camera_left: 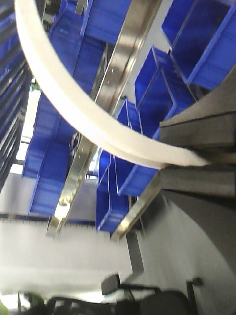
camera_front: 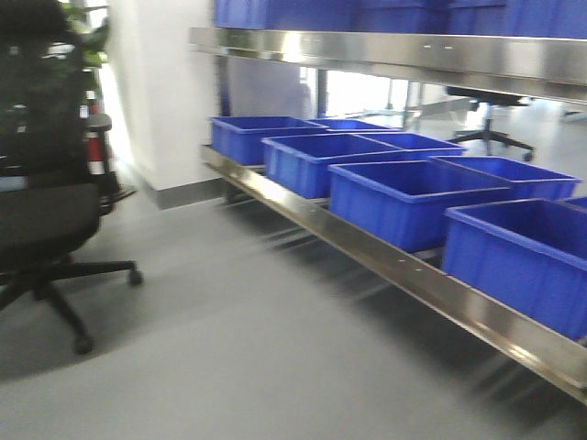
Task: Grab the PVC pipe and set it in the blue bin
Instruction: 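Drive toward the metal shelf of blue bins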
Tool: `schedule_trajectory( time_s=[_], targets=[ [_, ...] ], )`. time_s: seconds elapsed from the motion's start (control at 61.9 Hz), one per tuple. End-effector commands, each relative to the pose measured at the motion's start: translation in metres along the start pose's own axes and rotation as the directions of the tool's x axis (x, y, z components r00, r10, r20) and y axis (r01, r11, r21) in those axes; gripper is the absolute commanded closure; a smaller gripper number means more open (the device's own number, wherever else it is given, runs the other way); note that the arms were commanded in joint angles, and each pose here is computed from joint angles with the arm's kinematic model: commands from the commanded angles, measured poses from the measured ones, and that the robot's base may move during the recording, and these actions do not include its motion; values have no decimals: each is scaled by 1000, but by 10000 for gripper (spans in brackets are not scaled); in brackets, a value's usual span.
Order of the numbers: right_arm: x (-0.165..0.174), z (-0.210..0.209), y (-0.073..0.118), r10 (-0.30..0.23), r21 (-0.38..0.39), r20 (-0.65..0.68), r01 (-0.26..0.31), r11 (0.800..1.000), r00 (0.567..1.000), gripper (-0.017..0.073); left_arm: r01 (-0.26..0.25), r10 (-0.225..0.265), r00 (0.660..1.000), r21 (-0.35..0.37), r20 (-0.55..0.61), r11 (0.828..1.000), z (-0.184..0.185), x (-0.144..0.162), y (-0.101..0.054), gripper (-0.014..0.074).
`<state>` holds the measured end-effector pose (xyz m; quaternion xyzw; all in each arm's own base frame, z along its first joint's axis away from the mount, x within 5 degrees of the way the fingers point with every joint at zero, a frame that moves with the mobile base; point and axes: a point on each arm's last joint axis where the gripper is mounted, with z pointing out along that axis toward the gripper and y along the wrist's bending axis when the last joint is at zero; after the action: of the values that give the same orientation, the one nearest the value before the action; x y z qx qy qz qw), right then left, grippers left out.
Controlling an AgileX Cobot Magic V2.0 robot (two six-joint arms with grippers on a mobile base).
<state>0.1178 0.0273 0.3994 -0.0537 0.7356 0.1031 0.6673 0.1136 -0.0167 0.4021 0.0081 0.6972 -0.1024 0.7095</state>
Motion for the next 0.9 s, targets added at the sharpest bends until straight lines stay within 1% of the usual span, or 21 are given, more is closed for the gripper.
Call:
schedule_trajectory(
  time_s=[0.0,0.888],
  targets=[
    [-3,-2,0,-16,2,32,16,1000,999,718,1,-2,999,4,32,1000,-1,-3,-1,704],
    [-3,-2,0,-16,2,32,16,1000,999,718,1,-2,999,4,32,1000,-1,-3,-1,704]
  ],
)
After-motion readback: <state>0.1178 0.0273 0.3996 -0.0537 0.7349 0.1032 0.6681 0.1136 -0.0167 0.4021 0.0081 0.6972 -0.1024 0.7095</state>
